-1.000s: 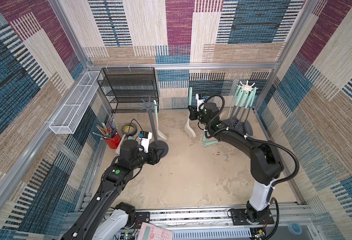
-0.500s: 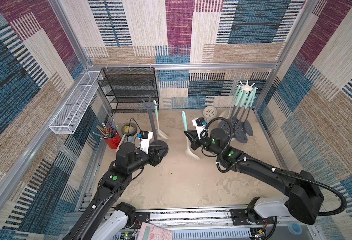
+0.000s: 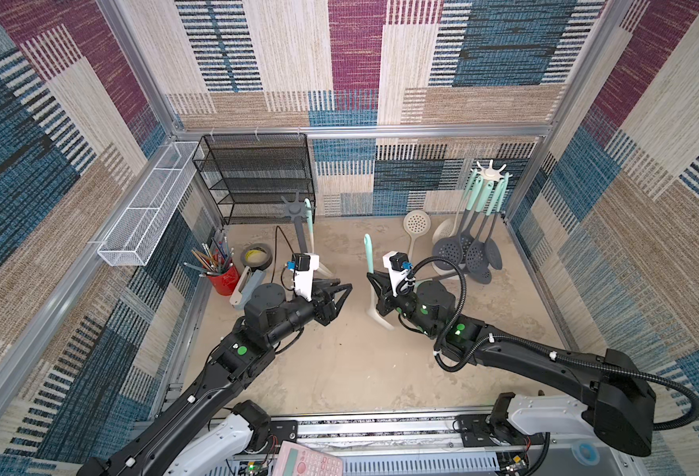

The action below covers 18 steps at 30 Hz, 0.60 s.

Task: Hang the skimmer on the kitchen utensil rack
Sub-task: Pick up the skimmer from the center of the board.

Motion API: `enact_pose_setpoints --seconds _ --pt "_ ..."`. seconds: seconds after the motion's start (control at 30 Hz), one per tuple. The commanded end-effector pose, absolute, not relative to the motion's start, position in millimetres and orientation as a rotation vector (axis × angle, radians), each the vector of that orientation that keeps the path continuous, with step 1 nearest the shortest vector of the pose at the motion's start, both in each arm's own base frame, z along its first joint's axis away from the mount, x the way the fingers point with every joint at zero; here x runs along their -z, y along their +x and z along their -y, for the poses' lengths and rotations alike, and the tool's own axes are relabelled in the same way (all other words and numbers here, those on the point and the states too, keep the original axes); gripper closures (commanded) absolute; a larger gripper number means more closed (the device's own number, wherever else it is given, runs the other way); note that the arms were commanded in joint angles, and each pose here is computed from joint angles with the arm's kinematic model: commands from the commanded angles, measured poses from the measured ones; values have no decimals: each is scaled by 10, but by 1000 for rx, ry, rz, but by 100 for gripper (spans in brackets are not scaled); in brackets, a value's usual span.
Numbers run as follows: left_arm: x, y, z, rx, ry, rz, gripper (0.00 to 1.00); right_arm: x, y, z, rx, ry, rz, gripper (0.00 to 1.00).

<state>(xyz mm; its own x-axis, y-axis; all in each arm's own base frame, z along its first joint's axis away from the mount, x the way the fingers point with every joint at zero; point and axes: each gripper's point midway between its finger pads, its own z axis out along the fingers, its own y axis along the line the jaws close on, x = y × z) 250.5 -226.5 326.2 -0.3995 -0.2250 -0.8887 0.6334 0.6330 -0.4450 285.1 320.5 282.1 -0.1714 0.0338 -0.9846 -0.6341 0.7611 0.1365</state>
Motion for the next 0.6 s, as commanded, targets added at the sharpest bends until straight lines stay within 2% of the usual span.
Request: enact_pose_setpoints --seconds 0.0,0.57 --pt "-3488 2609 2280 939 318 -1643 49 -2946 2906 -3199 -639 -421 -1613 100" --pt "-3466 2702 2594 918 429 -1577 49 -3004 2729 -3383 -696 -449 -1604 100"
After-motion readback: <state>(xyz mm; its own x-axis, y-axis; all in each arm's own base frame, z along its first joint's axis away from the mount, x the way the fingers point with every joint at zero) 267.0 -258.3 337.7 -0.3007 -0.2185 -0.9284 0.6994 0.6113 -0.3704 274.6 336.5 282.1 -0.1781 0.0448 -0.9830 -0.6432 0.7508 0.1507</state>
